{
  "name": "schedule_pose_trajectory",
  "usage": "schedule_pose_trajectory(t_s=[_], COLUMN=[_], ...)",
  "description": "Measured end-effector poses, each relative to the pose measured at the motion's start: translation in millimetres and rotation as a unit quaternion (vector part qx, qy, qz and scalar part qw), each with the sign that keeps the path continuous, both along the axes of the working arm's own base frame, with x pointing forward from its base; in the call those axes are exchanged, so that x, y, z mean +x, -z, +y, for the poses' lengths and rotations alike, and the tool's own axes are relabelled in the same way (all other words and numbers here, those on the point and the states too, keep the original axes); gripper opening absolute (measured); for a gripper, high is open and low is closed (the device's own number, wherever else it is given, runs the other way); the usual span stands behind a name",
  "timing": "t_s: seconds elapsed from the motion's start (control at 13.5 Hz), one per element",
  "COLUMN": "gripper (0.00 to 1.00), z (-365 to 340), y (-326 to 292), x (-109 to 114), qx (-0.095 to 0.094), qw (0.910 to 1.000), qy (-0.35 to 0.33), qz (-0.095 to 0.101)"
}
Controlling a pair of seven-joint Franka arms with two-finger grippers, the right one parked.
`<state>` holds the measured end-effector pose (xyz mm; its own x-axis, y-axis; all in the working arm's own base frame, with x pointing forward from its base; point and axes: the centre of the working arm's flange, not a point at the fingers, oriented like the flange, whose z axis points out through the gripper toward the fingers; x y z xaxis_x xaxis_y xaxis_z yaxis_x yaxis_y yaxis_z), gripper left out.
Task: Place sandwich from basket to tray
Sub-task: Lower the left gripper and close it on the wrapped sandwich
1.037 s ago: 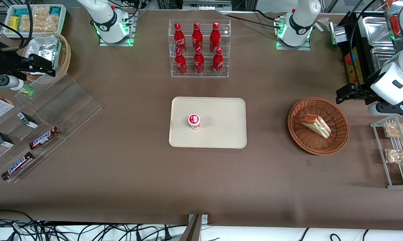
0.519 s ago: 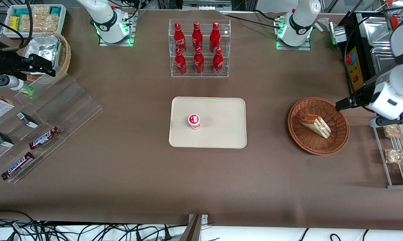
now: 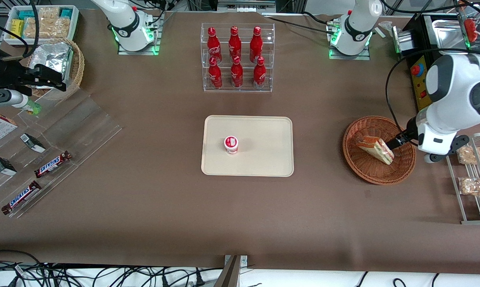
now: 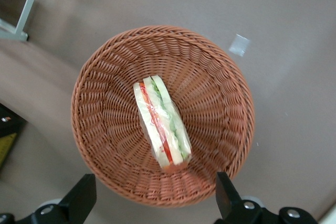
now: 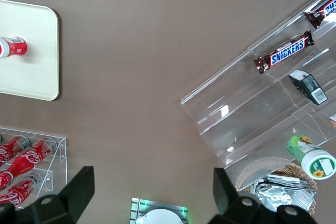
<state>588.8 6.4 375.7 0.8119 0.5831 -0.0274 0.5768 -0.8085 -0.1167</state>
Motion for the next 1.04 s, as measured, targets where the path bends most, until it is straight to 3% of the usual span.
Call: schedule_pose_trajectory(t_s=[0.44, 0.81, 1.04], gripper=[1.0, 1.0, 1.0], z=[-8.3, -14.9, -16.7], y=[69.4, 111.3, 130.4], x=[-14.6, -19.4, -20.2], qx=[0.034, 0.046, 0.044], qw=[0.9967, 0.9946, 0.9948], qy=[-0.067, -0.083, -0.082], qz=[-0.03, -0.042, -0.042])
